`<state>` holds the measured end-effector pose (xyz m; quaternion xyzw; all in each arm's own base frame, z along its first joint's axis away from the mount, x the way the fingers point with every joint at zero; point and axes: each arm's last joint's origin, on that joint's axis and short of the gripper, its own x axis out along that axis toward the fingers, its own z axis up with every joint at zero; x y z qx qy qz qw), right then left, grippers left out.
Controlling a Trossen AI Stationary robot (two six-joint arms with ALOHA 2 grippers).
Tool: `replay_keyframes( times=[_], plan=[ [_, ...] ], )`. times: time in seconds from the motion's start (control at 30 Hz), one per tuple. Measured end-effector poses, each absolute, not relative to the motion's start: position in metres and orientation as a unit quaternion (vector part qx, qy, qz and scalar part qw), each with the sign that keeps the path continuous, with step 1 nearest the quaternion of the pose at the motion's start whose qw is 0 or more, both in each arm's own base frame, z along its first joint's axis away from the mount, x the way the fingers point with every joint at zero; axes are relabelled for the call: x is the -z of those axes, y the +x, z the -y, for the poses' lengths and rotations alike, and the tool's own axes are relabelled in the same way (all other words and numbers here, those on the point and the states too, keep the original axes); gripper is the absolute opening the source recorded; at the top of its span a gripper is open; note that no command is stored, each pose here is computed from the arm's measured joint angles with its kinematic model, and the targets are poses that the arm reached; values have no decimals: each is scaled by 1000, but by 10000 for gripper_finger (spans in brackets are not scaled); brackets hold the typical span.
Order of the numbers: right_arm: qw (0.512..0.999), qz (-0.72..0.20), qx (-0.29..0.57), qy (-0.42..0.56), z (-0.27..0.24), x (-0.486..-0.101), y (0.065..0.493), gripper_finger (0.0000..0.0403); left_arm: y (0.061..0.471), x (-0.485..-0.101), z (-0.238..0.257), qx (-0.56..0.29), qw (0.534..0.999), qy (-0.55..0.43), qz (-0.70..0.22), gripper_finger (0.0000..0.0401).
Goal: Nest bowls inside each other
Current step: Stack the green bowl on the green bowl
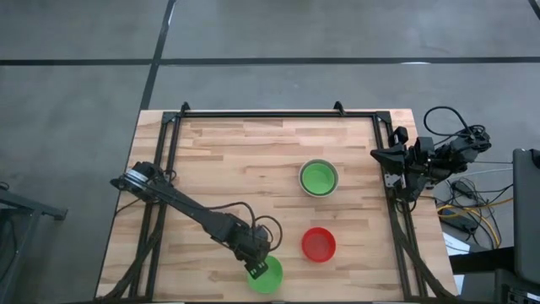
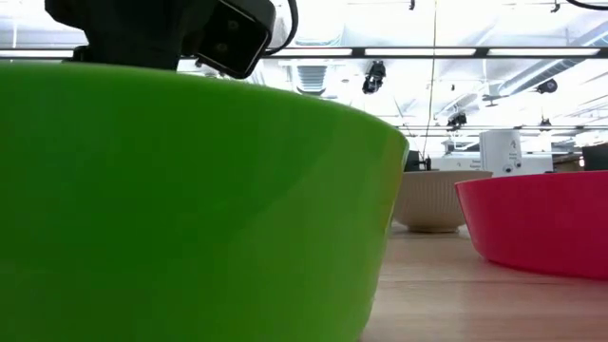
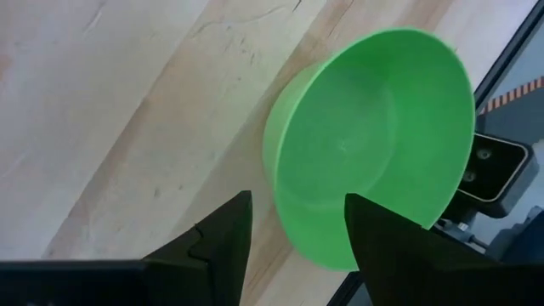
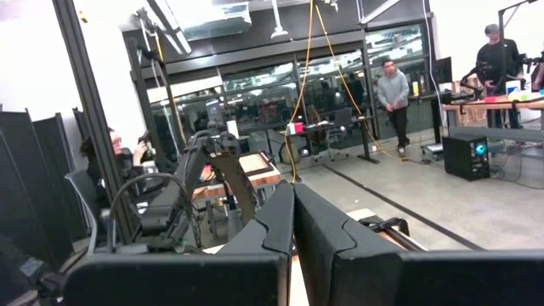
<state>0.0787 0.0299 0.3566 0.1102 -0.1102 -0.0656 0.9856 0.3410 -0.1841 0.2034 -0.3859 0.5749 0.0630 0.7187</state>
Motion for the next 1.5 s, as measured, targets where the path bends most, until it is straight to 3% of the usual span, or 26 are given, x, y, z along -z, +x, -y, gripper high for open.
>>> replay_keyframes(
  times=[0.83,1.5],
  plan=[
    [986,110,66,110,-30,-357,79,8,339,-190,185,-45,702,-414,-577,188],
    [986,110,66,110,-30,-357,79,8,339,-190,184,-56,694,-427,-577,77]
  ],
)
